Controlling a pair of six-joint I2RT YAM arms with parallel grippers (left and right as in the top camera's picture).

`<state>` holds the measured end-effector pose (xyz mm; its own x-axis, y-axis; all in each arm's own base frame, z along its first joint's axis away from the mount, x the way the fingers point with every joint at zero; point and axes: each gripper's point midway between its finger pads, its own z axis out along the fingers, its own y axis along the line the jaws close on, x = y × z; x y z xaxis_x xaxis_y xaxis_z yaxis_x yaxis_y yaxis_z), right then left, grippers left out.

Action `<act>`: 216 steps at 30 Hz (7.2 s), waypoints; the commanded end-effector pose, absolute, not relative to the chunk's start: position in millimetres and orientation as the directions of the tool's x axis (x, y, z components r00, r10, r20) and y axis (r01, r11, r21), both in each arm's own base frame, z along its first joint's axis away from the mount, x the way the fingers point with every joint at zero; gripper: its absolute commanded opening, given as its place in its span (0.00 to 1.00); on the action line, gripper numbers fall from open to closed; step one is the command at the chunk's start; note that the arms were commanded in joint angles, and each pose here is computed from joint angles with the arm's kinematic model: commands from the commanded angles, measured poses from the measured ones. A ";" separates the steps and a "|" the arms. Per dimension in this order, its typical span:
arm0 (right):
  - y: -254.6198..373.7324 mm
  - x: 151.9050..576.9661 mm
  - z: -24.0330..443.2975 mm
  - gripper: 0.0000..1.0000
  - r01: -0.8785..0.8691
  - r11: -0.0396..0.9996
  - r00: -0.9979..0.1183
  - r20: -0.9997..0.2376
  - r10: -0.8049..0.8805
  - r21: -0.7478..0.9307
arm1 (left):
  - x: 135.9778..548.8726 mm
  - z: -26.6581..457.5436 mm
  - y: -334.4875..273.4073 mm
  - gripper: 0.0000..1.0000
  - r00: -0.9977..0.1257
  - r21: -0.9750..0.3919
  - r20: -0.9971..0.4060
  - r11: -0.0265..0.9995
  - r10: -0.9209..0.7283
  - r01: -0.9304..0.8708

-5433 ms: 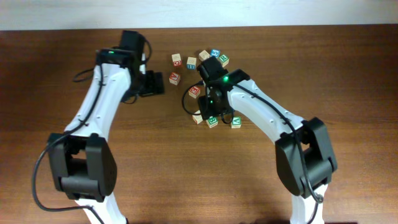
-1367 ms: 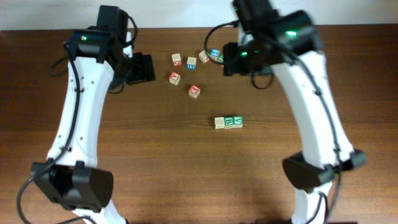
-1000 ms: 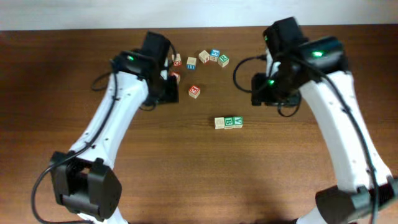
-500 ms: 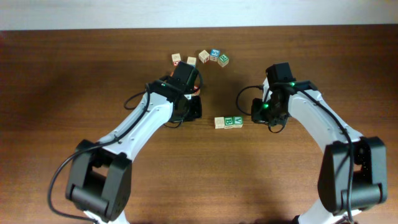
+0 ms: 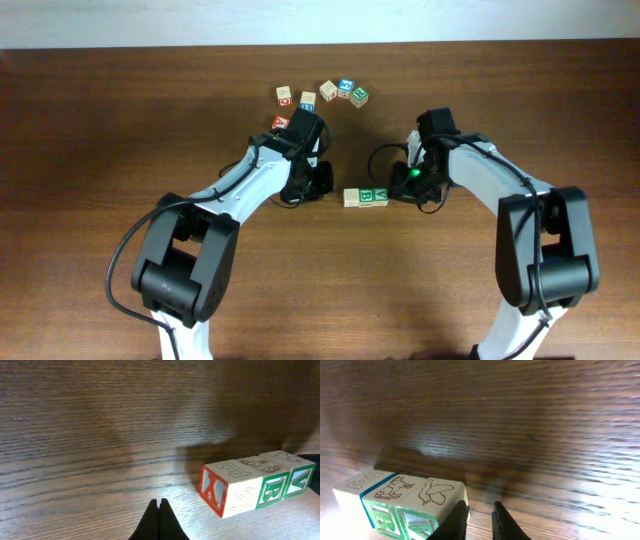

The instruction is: Rotate 3 blocks

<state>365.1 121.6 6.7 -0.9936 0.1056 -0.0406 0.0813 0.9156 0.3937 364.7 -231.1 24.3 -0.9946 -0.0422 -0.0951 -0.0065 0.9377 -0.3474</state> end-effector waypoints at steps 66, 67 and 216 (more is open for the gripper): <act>226.0 322.8 4.6 0.33 0.133 0.986 -0.989 0.077 0.125 0.105 | 389.0 12.3 -65.6 0.14 -0.942 -0.279 0.016 0.903 -0.335 -0.326; 225.6 321.8 15.0 0.32 0.133 0.986 -0.989 0.084 0.125 0.100 | 388.7 12.3 -65.6 0.14 -0.942 -0.278 0.017 0.903 -0.335 -0.327; 159.8 369.9 11.2 0.05 0.112 0.802 -0.992 0.018 0.126 0.586 | 364.8 2.7 -188.4 0.00 -0.997 -0.620 0.054 0.784 0.058 0.012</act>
<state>372.3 158.0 12.6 -0.9951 0.0986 -0.0105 0.0746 0.8149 0.5748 370.1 -180.8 2.9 -0.9979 0.0592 0.0250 0.0333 0.8092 -0.5866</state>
